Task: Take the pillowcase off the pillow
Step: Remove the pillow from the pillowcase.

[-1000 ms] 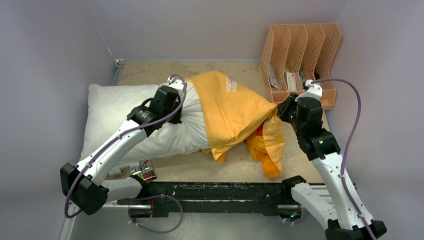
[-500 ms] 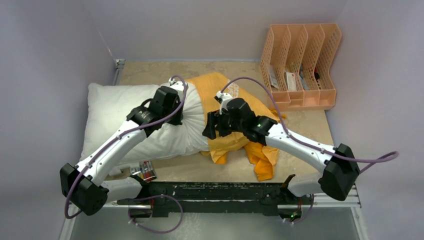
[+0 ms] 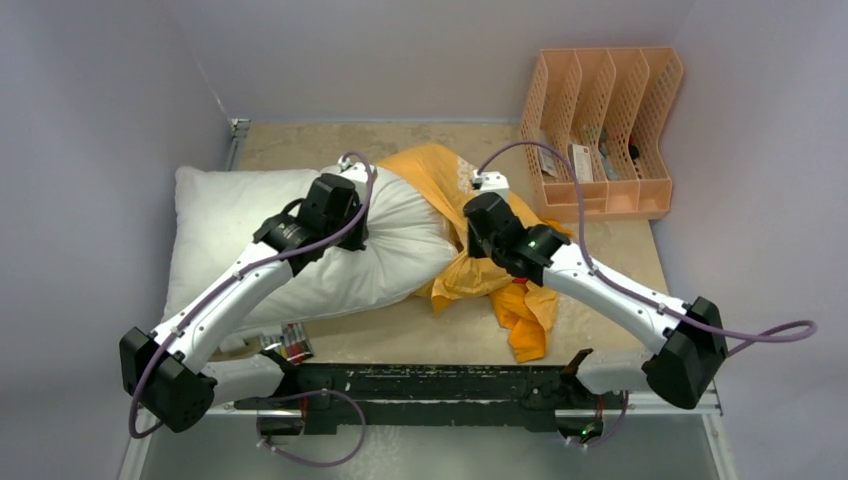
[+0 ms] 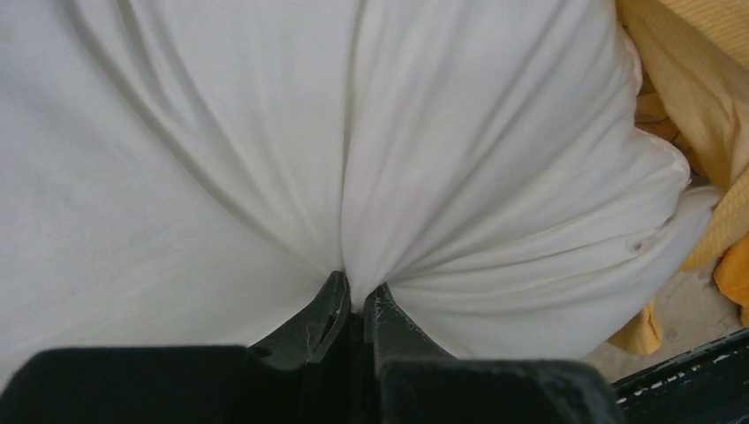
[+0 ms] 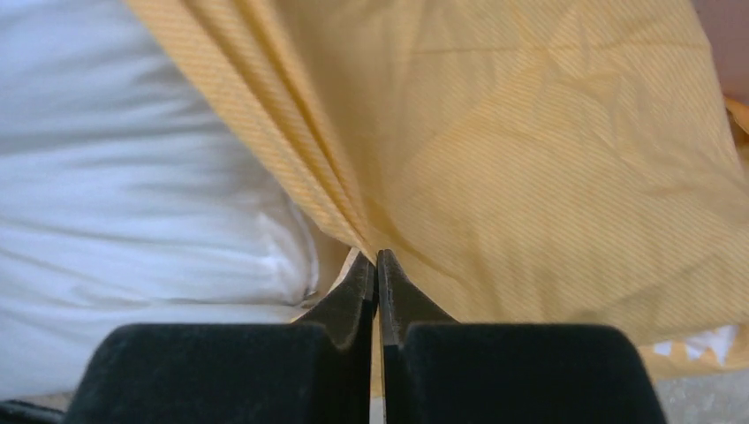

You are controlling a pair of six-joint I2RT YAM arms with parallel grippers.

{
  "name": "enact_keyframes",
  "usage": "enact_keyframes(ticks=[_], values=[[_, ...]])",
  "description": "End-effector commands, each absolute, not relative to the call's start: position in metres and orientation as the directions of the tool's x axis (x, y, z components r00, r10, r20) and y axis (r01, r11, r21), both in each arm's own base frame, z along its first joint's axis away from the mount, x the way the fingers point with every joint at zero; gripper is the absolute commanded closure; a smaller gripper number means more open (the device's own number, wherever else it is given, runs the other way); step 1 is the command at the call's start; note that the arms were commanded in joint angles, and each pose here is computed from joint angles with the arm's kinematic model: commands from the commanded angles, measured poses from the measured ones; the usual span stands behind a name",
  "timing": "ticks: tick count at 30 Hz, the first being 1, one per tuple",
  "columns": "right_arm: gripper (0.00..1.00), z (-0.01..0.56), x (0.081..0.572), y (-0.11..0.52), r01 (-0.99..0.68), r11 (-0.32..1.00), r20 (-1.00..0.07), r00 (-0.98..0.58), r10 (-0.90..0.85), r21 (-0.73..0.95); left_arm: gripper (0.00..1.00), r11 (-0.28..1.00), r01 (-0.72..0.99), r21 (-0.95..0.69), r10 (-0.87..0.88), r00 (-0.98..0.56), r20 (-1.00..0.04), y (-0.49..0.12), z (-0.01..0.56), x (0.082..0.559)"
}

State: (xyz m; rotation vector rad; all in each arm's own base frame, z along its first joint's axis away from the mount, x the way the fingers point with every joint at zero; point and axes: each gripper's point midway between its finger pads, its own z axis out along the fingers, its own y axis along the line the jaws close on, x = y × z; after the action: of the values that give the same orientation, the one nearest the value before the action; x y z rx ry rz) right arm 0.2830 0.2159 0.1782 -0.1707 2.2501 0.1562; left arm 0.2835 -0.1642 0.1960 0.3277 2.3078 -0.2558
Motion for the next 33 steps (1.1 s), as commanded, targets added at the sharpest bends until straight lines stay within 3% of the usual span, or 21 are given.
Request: enact_keyframes(ticks=[1, 3, 5, 7, 9, 13, 15, 16, 18, 19, 21, 24, 27, 33], values=[[1.00, 0.164, 0.283, 0.119, 0.111, 0.991, -0.754, -0.656, 0.019, -0.073, 1.00, 0.958, 0.281, -0.061, 0.163, -0.705, -0.690, -0.148, 0.184, 0.270], [1.00, 0.161, 0.278, 0.128, 0.041, 0.999, -0.761, -0.649, 0.016, -0.014, 1.00, 0.952, 0.297, -0.072, 0.167, -0.704, -0.690, -0.151, 0.183, 0.269], [1.00, 0.167, 0.274, 0.159, -0.133, 0.986, -0.772, -0.636, -0.010, 0.097, 1.00, 0.942, 0.322, -0.096, 0.169, -0.702, -0.692, -0.157, 0.184, 0.268], [1.00, 0.178, 0.269, 0.210, -0.432, 0.883, -0.815, -0.569, -0.110, 0.183, 1.00, 0.940, 0.329, -0.093, 0.175, -0.698, -0.694, -0.164, 0.181, 0.271], [1.00, 0.173, 0.258, 0.231, -0.524, 0.823, -0.793, -0.586, -0.164, 0.218, 1.00, 0.935, 0.353, -0.046, 0.232, -0.702, -0.673, -0.175, 0.172, 0.269], [0.72, 0.159, 0.259, 0.228, -0.459, 0.862, -0.705, -0.684, -0.190, 0.213, 1.00, 0.949, 0.314, 0.031, 0.257, -0.712, -0.653, -0.181, 0.167, 0.272], [0.42, 0.151, 0.253, 0.224, -0.383, 0.889, -0.656, -0.743, -0.134, 0.253, 1.00, 0.960, 0.279, 0.001, 0.200, -0.688, -0.698, -0.184, 0.176, 0.279], [0.34, 0.147, 0.245, 0.228, -0.373, 0.880, -0.628, -0.769, -0.116, 0.295, 0.93, 0.961, 0.275, -0.013, 0.184, -0.675, -0.714, -0.186, 0.182, 0.281], [0.30, 0.141, 0.243, 0.230, -0.343, 0.880, -0.616, -0.784, -0.076, 0.328, 0.62, 0.959, 0.281, -0.042, 0.157, -0.649, -0.745, -0.192, 0.197, 0.284], [0.30, 0.137, 0.239, 0.233, -0.333, 0.873, -0.599, -0.798, -0.060, 0.356, 0.52, 0.956, 0.289, -0.050, 0.149, -0.625, -0.766, -0.197, 0.207, 0.286], [0.38, 0.128, 0.232, 0.238, -0.310, 0.858, -0.564, -0.825, -0.029, 0.409, 0.44, 0.942, 0.332, -0.050, 0.158, -0.572, -0.805, -0.209, 0.227, 0.284], [0.76, 0.123, 0.225, 0.242, -0.225, 0.842, -0.513, -0.855, 0.071, 0.491, 0.36, 0.901, 0.429, -0.061, 0.185, -0.507, -0.842, -0.234, 0.252, 0.273], [0.99, 0.126, 0.233, 0.238, -0.181, 0.829, -0.553, -0.814, 0.175, 0.529, 0.32, 0.846, 0.529, -0.060, 0.240, -0.481, -0.843, -0.264, 0.254, 0.251], [1.00, 0.152, 0.248, 0.234, -0.175, 0.788, -0.617, -0.728, 0.300, 0.591, 0.27, 0.776, 0.630, -0.011, 0.399, -0.504, -0.766, -0.296, 0.198, 0.215]])
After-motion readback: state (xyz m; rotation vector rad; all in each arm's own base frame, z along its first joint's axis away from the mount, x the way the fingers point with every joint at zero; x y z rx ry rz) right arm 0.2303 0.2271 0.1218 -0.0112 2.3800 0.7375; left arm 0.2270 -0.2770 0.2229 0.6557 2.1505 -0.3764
